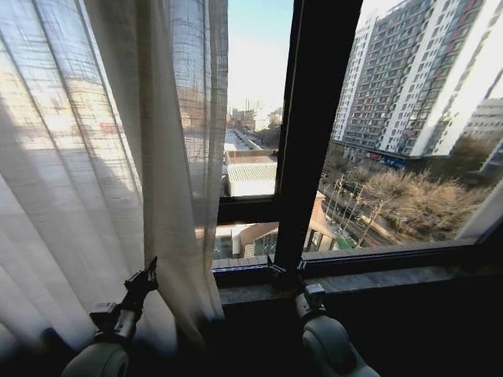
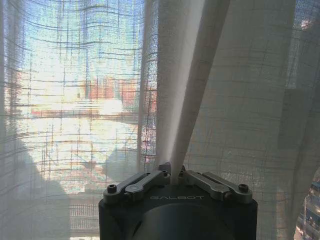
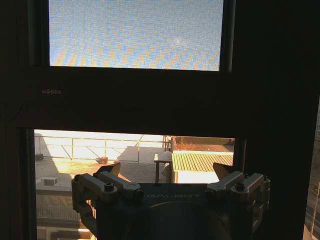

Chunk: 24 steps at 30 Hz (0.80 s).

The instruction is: Open the curtains by pulling them apart, changing their state from closed to fully open.

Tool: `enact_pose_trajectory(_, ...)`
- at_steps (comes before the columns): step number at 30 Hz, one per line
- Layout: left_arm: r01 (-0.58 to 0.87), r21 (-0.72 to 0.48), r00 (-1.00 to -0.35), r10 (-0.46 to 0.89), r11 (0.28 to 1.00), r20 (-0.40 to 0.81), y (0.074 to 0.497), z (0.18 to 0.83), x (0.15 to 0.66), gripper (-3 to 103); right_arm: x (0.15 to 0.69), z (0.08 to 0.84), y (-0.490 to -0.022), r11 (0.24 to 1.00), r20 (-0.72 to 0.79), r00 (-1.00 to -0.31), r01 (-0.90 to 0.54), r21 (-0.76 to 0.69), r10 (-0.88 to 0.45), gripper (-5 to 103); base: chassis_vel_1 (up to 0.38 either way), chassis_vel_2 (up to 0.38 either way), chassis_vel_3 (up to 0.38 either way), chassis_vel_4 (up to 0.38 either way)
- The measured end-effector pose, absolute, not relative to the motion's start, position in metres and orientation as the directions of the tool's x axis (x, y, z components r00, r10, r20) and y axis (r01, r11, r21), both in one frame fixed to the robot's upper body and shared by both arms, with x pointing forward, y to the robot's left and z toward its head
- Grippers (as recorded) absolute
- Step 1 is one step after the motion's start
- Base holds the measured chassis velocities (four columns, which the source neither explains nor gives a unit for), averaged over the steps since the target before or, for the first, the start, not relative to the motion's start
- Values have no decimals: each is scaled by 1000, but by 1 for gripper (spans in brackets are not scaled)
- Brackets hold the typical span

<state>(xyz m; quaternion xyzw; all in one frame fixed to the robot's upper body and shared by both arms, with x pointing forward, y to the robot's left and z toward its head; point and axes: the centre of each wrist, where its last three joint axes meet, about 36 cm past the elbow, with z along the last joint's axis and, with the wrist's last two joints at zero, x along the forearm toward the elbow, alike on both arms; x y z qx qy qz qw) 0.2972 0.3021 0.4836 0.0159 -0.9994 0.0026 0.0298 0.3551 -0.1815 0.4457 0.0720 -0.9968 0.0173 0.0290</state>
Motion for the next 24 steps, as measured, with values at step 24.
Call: enact_pose_trajectory(24, -32, -10, -997, -31, 999, 66, 301, 481, 295, 0, 353, 447, -180, 989, 56, -988, -146, -21, -145, 100, 359, 352, -354, -361)
